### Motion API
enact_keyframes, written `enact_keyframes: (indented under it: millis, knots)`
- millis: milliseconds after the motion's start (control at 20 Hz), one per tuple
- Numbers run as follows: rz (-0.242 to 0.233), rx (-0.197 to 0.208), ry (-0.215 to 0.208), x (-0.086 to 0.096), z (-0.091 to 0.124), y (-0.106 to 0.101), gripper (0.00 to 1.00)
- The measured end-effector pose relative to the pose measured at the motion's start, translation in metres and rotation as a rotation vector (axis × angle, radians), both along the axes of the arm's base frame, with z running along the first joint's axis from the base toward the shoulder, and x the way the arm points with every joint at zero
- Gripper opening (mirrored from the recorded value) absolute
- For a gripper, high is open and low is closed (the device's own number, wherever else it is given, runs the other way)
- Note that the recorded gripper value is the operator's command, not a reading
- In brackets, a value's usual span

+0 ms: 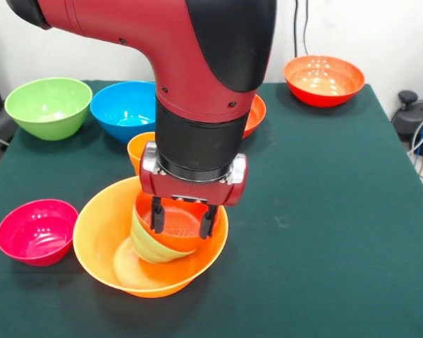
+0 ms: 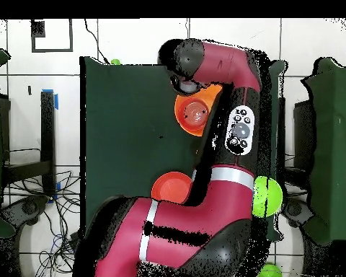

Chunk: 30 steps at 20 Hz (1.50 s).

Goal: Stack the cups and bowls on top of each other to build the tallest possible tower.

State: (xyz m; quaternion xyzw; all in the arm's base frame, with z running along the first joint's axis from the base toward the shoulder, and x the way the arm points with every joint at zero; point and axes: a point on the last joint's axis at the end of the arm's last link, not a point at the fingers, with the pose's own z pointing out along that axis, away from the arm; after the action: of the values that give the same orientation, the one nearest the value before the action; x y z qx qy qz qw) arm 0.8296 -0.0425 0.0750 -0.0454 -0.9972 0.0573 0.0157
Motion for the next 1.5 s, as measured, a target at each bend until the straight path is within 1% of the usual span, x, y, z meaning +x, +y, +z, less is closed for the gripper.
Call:
enact_keyframes:
  millis: [50,250,300,450,650,800,950,1050,1200,1250,1450,1500]
  knots:
    - [0.009,-0.018,-0.006,0.002,0.002,-0.003,1.0]
    - [0.024,-0.056,-0.018,0.005,0.006,-0.013,1.0]
    - [0.022,-0.072,-0.018,0.005,0.006,-0.023,0.0]
    - [0.019,-0.079,-0.015,0.003,0.005,-0.03,0.0]
    - [0.008,-0.088,0.003,-0.001,0.004,-0.043,0.0]
    - [-0.009,-0.082,0.036,-0.006,0.007,-0.051,0.0]
    - [-0.02,-0.073,0.073,-0.014,0.018,-0.052,0.0]
    - [-0.029,-0.064,0.103,-0.025,0.034,-0.05,0.0]
    - [-0.038,-0.057,0.118,-0.036,0.05,-0.05,0.0]
    - [-0.045,-0.05,0.133,-0.049,0.062,-0.049,0.0]
    - [-0.06,-0.033,0.155,-0.075,0.08,-0.046,0.0]
    - [-0.061,-0.031,0.156,-0.078,0.082,-0.046,0.0]
